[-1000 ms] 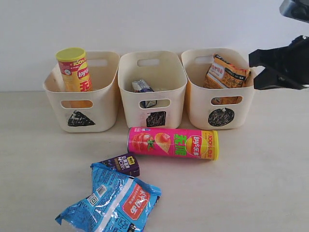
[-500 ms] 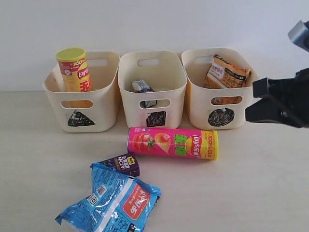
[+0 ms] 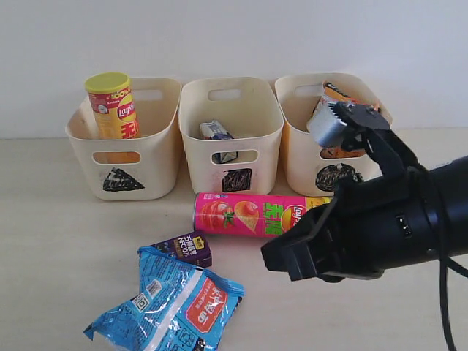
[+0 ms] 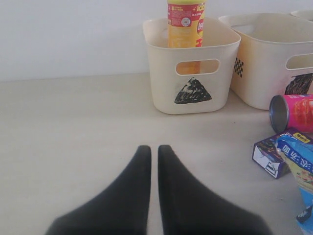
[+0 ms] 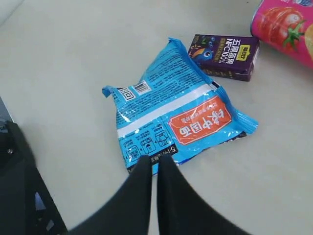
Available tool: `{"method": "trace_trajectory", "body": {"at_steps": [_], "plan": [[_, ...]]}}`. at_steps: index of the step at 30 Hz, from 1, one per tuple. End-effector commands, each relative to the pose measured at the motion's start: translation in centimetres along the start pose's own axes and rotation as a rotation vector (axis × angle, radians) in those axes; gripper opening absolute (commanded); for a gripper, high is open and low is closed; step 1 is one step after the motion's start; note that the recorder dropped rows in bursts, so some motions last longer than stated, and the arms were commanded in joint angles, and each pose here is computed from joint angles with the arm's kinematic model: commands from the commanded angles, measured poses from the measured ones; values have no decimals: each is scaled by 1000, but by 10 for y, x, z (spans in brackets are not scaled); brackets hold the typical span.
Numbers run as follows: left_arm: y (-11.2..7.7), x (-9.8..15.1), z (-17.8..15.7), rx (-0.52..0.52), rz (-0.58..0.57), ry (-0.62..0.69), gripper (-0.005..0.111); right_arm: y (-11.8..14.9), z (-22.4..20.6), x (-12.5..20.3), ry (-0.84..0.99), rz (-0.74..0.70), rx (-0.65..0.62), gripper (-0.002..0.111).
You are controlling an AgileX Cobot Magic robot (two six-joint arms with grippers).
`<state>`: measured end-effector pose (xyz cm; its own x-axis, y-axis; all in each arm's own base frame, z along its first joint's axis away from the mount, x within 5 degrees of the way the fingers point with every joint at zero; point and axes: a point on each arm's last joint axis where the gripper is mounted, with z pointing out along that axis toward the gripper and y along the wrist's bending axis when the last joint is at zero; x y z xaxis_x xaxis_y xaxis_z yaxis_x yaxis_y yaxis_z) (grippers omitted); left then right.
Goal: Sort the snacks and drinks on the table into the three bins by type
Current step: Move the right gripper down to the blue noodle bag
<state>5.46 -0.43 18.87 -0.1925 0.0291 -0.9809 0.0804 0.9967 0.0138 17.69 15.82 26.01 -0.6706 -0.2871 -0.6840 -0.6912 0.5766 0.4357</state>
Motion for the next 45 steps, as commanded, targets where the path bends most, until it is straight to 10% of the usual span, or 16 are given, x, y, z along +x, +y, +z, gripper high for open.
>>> {"method": "trace_trajectory", "body": {"at_steps": [1, 22, 31, 45], "plan": [[0, 1, 0, 3, -6, -5, 4, -5, 8, 3, 32, -6, 15, 0], [0, 1, 0, 3, -6, -5, 4, -34, 22, 11, 115, 7, 199, 0], [0, 1, 0, 3, -6, -5, 4, -37, 13, -4, 158, 23, 239, 53], [0, 1, 0, 3, -6, -5, 4, -55, 80, 17, 378, 378, -90, 83]]}}
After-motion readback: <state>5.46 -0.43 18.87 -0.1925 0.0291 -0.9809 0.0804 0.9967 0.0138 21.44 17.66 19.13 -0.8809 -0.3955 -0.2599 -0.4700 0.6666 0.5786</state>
